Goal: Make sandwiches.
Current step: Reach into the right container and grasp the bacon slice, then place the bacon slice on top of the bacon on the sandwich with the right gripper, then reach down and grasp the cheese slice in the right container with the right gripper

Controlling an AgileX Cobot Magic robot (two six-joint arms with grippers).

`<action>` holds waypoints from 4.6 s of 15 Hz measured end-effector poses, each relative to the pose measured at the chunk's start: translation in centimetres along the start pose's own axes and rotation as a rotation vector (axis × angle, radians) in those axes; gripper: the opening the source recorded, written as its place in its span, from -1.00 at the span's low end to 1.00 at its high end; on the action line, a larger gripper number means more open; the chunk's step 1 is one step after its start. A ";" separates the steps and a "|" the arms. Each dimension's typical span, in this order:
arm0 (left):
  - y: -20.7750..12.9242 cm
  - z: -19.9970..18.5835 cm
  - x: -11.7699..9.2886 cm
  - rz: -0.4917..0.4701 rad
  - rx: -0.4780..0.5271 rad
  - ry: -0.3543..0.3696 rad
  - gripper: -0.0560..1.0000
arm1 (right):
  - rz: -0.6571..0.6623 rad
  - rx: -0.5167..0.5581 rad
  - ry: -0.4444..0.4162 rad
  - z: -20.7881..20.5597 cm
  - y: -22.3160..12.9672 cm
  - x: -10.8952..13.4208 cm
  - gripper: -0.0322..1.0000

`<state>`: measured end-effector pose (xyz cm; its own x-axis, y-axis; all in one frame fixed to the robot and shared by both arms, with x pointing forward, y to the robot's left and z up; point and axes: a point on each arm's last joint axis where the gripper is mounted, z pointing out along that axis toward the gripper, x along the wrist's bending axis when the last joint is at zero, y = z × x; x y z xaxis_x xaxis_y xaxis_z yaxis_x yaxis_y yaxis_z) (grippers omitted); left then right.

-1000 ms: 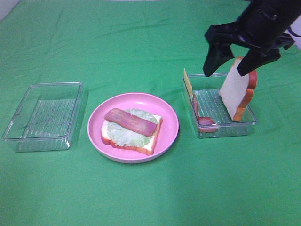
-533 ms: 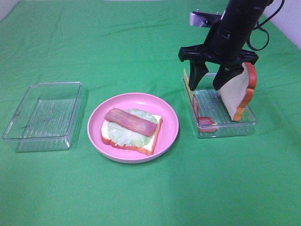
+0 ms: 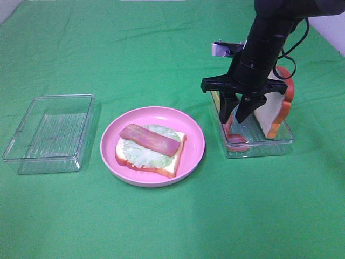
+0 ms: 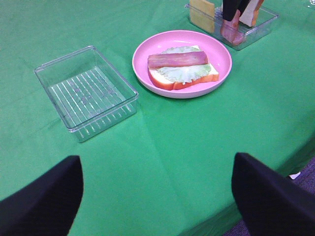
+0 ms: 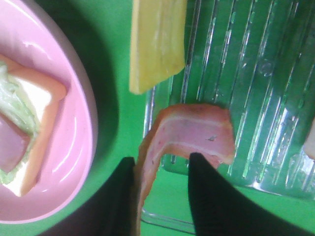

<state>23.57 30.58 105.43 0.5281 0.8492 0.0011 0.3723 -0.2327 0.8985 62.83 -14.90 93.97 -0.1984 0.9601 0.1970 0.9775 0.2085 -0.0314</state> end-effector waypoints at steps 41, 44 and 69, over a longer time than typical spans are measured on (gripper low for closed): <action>0.0 0.0 0.0 0.003 0.000 0.000 0.59 | -0.138 -0.144 0.284 2.5 -0.7 12.3 -0.94; 0.0 0.0 0.0 0.003 0.000 0.000 0.59 | -0.123 -0.145 0.222 2.6 -0.6 11.7 -0.86; 0.0 0.0 0.0 0.003 0.000 0.000 0.59 | -0.102 -0.189 -0.100 -3.2 4.2 4.3 0.30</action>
<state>23.57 30.58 105.43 0.5292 0.8485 0.0038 0.3707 -0.2353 0.8984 66.35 -10.49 97.87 -0.2933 0.9516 0.0916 0.9463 0.2753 0.1697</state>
